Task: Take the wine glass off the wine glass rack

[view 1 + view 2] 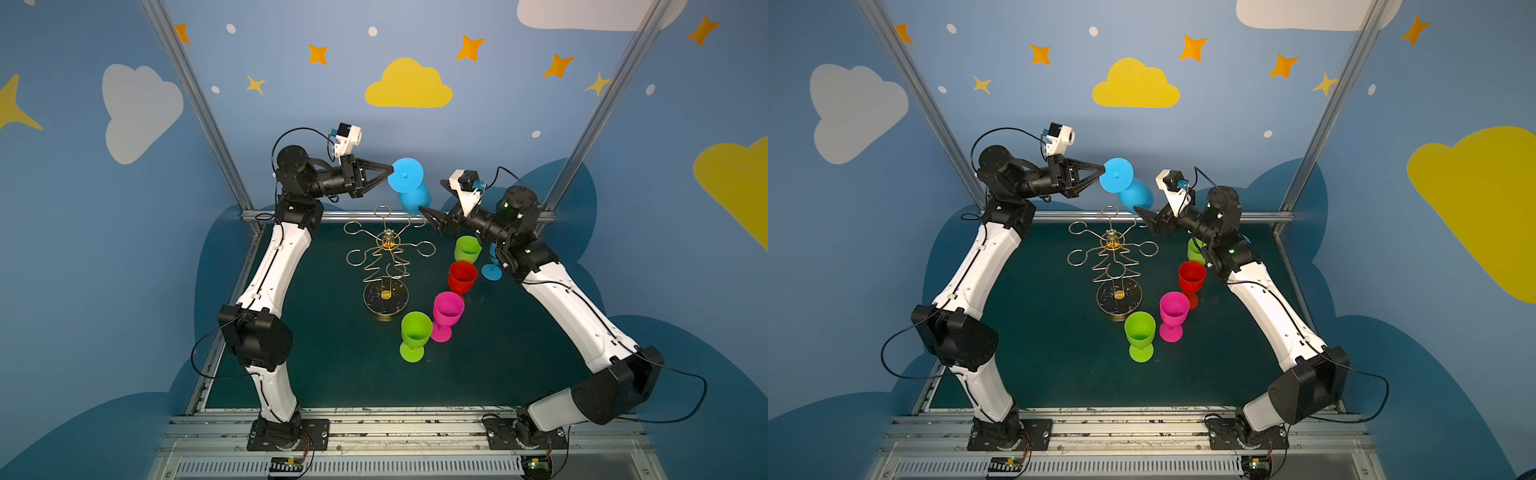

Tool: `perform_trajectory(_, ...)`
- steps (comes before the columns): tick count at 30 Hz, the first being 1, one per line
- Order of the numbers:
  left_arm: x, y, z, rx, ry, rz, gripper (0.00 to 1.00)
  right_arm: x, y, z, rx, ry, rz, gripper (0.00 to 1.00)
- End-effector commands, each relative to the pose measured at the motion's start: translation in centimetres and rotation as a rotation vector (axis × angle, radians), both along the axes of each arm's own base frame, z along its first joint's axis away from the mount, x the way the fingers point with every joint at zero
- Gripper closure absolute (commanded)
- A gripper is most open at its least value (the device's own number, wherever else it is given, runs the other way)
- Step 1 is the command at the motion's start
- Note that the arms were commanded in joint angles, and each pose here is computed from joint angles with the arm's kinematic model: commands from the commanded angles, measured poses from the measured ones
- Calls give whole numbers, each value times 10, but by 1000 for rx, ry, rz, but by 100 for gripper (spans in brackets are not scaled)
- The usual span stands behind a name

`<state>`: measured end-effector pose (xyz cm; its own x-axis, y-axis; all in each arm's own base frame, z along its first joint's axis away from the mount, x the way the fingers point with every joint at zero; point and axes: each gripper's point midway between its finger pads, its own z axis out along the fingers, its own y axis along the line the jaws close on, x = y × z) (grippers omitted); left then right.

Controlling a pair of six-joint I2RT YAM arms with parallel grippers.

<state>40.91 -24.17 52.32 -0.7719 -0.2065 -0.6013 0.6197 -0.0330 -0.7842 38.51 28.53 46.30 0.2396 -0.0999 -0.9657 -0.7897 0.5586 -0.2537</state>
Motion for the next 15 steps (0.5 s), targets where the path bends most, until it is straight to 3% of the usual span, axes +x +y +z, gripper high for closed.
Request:
perform_trajectory(1, -19, 1, 18, -20, -73, -11, 97, -2, 13, 11, -6, -49, 36, 11)
perform_trajectory(15, -35, 1, 28, -51, -87, -29, 97, 12, 40, -14, -25, 13, 49, 11)
